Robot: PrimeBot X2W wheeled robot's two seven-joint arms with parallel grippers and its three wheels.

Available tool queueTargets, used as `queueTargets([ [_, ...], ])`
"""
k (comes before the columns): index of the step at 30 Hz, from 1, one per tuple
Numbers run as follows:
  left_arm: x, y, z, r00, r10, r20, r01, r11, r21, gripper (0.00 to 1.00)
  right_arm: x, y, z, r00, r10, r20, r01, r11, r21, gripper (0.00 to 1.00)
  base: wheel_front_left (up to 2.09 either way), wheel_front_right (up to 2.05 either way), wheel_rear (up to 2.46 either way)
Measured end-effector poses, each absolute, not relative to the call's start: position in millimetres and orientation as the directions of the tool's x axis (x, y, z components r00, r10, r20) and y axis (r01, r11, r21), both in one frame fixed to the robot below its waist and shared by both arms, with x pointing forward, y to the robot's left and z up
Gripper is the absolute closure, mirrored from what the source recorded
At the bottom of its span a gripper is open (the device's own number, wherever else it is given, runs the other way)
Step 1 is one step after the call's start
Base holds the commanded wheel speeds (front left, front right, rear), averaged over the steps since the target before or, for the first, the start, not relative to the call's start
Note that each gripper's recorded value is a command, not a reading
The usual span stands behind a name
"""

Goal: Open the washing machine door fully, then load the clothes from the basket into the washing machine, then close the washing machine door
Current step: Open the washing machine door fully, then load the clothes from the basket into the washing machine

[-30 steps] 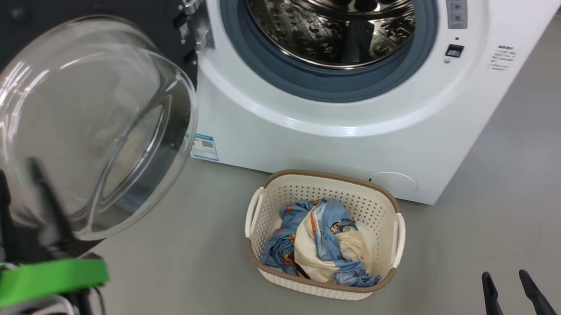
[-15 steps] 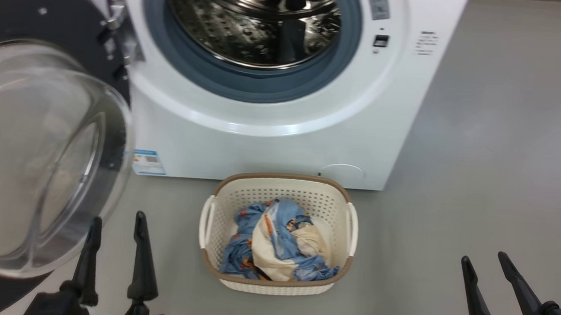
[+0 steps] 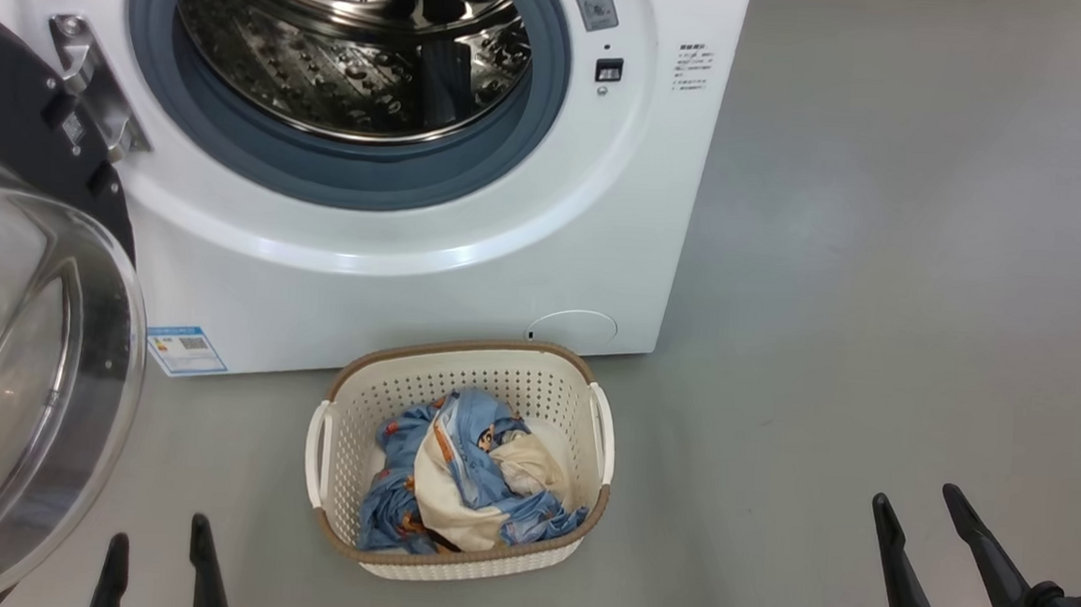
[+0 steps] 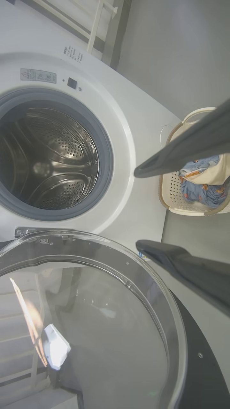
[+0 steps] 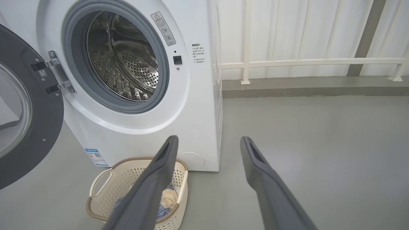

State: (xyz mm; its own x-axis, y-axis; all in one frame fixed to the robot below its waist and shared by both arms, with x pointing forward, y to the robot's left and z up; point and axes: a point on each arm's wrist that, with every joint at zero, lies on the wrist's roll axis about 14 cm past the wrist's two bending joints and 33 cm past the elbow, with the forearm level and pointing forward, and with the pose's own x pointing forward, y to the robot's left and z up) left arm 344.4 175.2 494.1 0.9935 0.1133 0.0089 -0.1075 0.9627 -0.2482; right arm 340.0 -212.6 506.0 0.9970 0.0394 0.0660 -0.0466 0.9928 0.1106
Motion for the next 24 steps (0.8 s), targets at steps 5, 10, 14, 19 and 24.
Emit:
queueTargets([
  [5,332,183,489,0.991,0.133,-0.01,-0.131,0.961,-0.244,0.0,333,-218,509,0.997,0.02,0.076,-0.028,0.994,0.11,0.0,0.0,0.0,0.0],
  [10,324,189,490,0.989,0.145,-0.006,-0.142,0.961,-0.236,0.0,329,-216,511,0.996,0.021,0.084,-0.031,0.993,0.11,0.0,0.0,0.0,0.0],
  [14,319,192,489,0.988,0.155,-0.01,-0.153,0.961,-0.231,0.0,328,-213,513,0.995,0.026,0.093,-0.036,0.994,0.107,0.0,0.0,0.0,0.0],
  [19,316,198,488,0.985,0.173,-0.01,-0.171,0.96,-0.223,0.0,327,-210,516,0.994,0.033,0.104,-0.043,0.994,0.099,0.0,0.0,0.0,0.0],
  [24,313,201,488,0.983,0.181,-0.011,-0.179,0.959,-0.219,0.0,327,-209,518,0.993,0.035,0.11,-0.046,0.994,0.102,0.0,0.0,0.0,0.0],
])
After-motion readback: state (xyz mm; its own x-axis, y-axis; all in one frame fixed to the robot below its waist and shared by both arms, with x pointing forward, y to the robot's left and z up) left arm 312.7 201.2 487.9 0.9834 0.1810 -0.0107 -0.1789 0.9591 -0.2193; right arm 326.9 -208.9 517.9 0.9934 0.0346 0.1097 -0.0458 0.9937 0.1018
